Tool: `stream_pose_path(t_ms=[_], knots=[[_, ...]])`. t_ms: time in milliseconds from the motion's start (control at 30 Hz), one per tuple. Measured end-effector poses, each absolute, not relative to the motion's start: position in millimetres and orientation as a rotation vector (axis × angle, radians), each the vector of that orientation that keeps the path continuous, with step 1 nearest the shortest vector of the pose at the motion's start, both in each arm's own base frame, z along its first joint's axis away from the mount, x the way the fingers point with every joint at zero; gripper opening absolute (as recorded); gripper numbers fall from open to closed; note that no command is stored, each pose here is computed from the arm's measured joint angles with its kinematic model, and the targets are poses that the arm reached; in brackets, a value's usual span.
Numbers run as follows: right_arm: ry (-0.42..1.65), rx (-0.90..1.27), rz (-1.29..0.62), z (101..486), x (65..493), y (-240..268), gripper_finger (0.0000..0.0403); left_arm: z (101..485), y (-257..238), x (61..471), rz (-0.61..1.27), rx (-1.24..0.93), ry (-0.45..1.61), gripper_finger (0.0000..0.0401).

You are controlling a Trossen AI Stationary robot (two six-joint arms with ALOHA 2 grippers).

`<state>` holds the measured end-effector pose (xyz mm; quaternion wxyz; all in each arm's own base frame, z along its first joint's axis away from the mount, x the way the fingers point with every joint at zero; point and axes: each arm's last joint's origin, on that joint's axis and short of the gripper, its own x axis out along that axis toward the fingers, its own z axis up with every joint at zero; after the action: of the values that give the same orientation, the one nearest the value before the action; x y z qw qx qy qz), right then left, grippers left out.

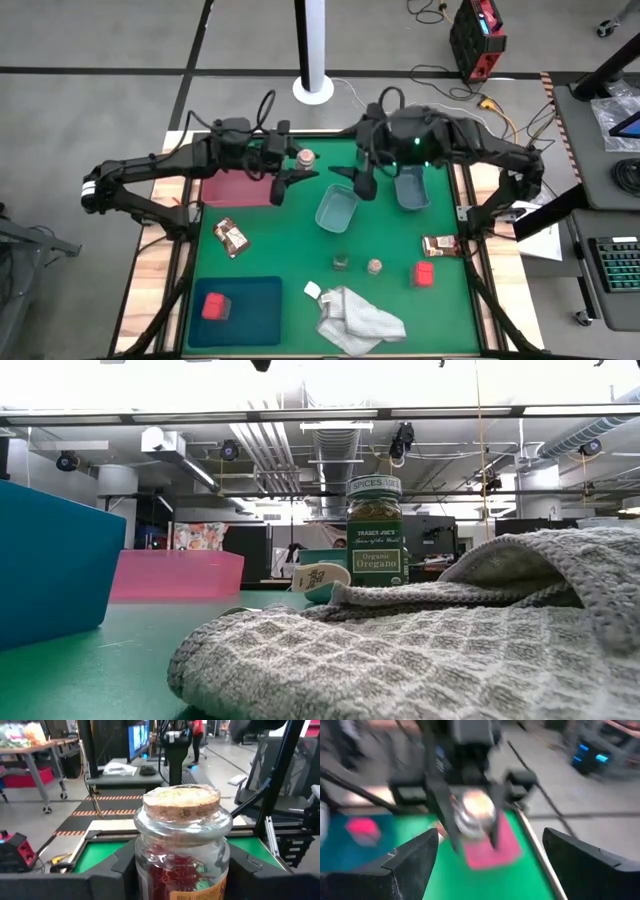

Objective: Sort spices by type
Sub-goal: Put the top brown seasoning bottle into the light blue bin

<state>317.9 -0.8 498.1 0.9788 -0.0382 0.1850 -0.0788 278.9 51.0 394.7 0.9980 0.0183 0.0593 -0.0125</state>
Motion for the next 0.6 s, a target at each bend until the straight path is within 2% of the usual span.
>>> stream_pose_path(t_ms=[167, 600], knots=[[0.325, 0.001, -0.025, 492.4, 338.2, -7.0, 0.0347, 398.6, 45.3, 285.2, -0.02, 0.064, 0.052, 0.0166], [0.325, -0.025, -0.035, 475.8, 366.3, -15.0, 0.034, 401.9, 43.3, 285.7, -0.014, 0.093, 0.019, 0.0166]])
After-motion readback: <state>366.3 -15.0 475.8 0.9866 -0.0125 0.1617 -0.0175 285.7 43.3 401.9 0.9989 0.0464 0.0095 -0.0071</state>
